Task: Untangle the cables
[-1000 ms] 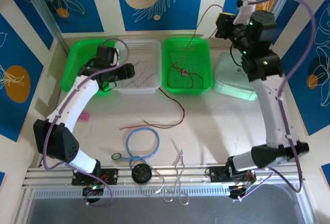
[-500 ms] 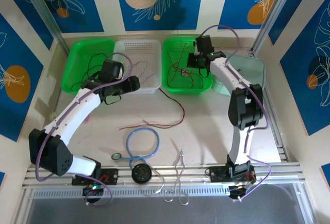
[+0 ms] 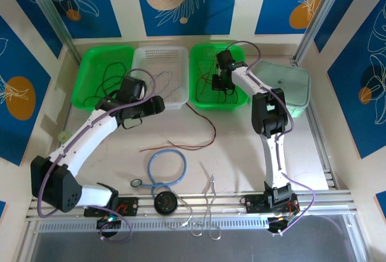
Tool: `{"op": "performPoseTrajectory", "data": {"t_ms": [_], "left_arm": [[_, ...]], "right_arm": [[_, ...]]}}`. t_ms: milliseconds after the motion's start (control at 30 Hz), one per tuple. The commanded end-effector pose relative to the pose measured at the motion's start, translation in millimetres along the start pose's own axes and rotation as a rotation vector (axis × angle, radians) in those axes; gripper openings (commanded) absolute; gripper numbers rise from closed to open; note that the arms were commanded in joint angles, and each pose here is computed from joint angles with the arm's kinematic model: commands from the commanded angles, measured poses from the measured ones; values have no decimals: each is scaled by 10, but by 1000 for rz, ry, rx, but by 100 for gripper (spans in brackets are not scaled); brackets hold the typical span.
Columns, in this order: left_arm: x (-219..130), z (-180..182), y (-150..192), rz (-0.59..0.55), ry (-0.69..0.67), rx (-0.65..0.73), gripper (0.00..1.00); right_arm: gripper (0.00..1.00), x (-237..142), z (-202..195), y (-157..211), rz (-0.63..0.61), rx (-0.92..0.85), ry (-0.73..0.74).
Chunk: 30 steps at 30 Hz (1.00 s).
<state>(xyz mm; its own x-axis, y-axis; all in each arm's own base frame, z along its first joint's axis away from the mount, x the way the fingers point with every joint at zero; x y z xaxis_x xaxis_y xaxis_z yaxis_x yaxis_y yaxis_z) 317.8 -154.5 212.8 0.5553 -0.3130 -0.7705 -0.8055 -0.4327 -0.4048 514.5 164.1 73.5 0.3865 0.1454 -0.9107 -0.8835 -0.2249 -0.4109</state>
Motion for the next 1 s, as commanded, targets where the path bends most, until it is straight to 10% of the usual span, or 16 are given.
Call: {"op": "performPoseTrajectory", "data": {"t_ms": [0,467,967], "left_arm": [[-77,39,57,-1,-17,-3,79],[-175,131,118,6,-50,12,80],[-177,540,587,84,-64,-89,80]], "right_arm": [[0,17,21,85,63,-1,-8],[69,-1193,-33,-260,-92,-52,43],[68,-2193,1222,651,-434,-545,-261]]}}
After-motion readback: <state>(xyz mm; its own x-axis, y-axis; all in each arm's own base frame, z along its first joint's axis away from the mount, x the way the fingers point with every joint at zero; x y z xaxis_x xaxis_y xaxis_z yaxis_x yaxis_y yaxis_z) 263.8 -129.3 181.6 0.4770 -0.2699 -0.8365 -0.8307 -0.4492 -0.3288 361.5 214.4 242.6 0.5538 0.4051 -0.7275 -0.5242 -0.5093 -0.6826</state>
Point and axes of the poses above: each hand's point on the last joint's axis, 136 mm out from that joint toward the fingers, its own x axis out along the fingers, its own z axis along the line the jaws close on, y = z × x, the point moved 2 cm from there along -x, back along the fingers, and after that the axes turned 14 degrees about -x, right-handed, at the moved point
